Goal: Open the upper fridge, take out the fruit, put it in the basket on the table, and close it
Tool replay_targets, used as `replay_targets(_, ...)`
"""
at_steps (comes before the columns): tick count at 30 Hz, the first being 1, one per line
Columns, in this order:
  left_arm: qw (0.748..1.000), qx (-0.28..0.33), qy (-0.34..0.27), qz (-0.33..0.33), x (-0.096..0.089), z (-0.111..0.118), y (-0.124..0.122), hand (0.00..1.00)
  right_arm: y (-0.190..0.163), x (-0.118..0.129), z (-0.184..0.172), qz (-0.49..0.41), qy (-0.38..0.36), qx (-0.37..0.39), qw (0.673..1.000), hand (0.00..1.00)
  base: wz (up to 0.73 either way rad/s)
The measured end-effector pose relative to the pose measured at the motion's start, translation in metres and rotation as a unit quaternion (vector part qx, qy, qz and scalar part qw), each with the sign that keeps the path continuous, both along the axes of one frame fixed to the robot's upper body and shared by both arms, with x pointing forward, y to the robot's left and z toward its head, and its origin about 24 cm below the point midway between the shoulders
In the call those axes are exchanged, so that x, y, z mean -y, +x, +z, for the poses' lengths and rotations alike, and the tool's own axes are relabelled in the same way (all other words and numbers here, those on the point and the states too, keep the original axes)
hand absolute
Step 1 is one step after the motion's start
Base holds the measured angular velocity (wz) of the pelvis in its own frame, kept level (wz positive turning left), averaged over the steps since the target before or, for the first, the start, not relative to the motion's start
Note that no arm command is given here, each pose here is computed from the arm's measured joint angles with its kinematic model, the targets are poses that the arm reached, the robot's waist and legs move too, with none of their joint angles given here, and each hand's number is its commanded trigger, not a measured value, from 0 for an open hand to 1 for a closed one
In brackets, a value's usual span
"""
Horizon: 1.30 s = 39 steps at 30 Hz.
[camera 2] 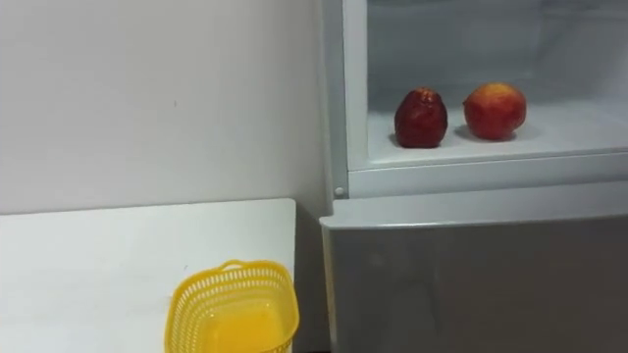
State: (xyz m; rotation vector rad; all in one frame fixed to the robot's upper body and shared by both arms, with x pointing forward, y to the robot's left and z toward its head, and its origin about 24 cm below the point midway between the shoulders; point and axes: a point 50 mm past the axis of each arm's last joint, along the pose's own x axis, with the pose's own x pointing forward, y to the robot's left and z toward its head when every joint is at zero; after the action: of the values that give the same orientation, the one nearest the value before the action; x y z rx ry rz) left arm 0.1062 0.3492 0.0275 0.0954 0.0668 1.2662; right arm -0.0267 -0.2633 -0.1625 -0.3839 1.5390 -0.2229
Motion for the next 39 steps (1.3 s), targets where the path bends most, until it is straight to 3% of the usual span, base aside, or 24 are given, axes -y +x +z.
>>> replay_targets(1, 1.0, -0.01, -0.018, 0.006, 0.0, -0.009, -0.003, 0.0, 0.002, 0.0, 0.0, 0.0, 0.002, 0.002, 1.0, 0.0, 0.0)
replay_targets(5, 0.98, -0.135, -0.143, 0.018, 0.015, -0.08, -0.032, 0.0, 0.001, -0.002, -0.001, 0.007, 0.011, -0.008, 1.0, 0.0, 0.0)
replay_targets(7, 0.961, -0.197, -0.192, 0.005, 0.029, -0.108, -0.047, 0.0, 0.001, -0.003, -0.001, 0.012, 0.018, -0.018, 1.0, 0.0, -0.02)
replay_targets(9, 0.925, -0.283, -0.254, -0.016, 0.048, -0.141, -0.073, 0.0, 0.006, -0.003, -0.001, 0.02, 0.023, -0.019, 0.999, 0.0, 0.0)
replay_targets(12, 0.887, -0.343, -0.307, -0.04, 0.064, -0.161, -0.099, 0.0, 0.008, -0.004, -0.002, 0.019, 0.027, -0.014, 0.999, 0.0, 0.0)
replay_targets(18, 0.818, -0.436, -0.359, -0.104, 0.09, -0.182, -0.127, 0.0, 0.019, -0.005, -0.003, 0.028, 0.028, -0.003, 0.999, 0.0, -0.01)
replay_targets(25, 0.774, -0.485, -0.345, -0.219, 0.107, -0.189, -0.113, 0.0, 0.035, -0.002, 0.0, 0.005, 0.006, 0.052, 0.999, 0.0, -0.03)
replay_targets(31, 0.751, -0.496, -0.303, -0.314, 0.117, -0.191, -0.083, 0.0, 0.113, -0.006, 0.03, 0.013, -0.036, 0.267, 0.963, 0.0, -0.18)
replay_targets(35, 0.757, -0.479, -0.274, -0.349, 0.119, -0.188, -0.068, 0.0, 0.158, -0.029, 0.076, 0.05, -0.034, 0.431, 0.9, 0.0, -0.11)
replay_targets(39, 0.761, -0.474, -0.27, -0.352, 0.118, -0.187, -0.071, 0.0, 0.182, -0.038, 0.122, 0.08, -0.05, 0.543, 0.835, 0.0, -0.16)
